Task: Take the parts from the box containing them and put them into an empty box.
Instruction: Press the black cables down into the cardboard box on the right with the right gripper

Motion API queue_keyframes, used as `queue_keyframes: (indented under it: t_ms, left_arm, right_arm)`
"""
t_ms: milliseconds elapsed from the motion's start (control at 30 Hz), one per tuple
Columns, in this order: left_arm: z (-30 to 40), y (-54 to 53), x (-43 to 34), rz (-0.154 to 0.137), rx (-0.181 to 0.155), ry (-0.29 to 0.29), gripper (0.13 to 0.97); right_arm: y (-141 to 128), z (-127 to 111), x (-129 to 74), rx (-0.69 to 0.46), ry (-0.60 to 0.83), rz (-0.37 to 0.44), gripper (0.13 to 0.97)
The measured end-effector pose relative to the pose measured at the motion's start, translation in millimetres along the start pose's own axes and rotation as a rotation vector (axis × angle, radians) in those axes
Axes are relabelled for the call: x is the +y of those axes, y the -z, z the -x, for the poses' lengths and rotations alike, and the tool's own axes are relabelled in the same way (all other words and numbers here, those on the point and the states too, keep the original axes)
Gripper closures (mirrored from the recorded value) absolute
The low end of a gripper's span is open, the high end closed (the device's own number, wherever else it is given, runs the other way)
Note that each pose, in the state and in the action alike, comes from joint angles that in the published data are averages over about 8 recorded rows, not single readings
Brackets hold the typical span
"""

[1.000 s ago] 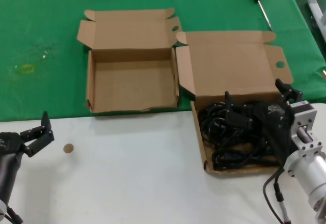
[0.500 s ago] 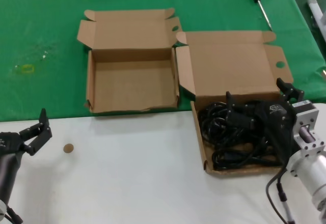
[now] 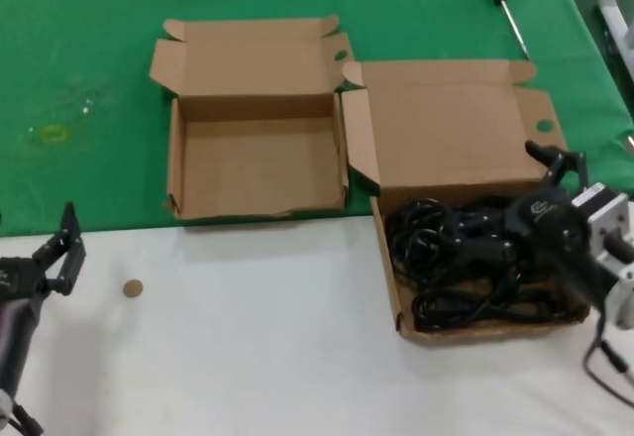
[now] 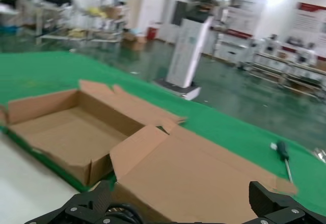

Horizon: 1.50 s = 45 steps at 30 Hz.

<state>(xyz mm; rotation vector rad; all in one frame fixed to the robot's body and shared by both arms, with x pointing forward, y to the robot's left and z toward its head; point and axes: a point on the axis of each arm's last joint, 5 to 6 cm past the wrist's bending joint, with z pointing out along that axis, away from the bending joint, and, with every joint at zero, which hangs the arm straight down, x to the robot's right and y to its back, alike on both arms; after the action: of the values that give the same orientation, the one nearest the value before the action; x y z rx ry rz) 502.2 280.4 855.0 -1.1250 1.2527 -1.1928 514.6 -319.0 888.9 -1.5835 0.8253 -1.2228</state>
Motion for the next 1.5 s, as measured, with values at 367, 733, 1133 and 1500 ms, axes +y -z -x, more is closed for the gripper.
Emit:
queue_keyframes:
  t_ms: [367, 733, 1133, 1500]
  left_arm:
    - [0.0, 0.0, 0.0, 0.000, 0.000, 0.001, 0.665]
    - [0.0, 0.0, 0.0, 0.000, 0.000, 0.000, 0.830]
    - [0.0, 0.0, 0.0, 0.000, 0.000, 0.000, 0.931]
    - [0.0, 0.0, 0.0, 0.000, 0.000, 0.000, 0.945]
  right_arm:
    - [-5.3, -53.9, -31.2, -0.227, 0.238, 0.043, 0.130]
    - [-11.0, -87.8, -56.4, -0.453, 0.510, 0.095, 0.130]
    - [-21.7, -102.1, -57.1, -0.644, 0.784, 0.126, 0.130]
    - [-45.8, -104.0, -49.1, -0.668, 0.898, 0.117, 0.135]
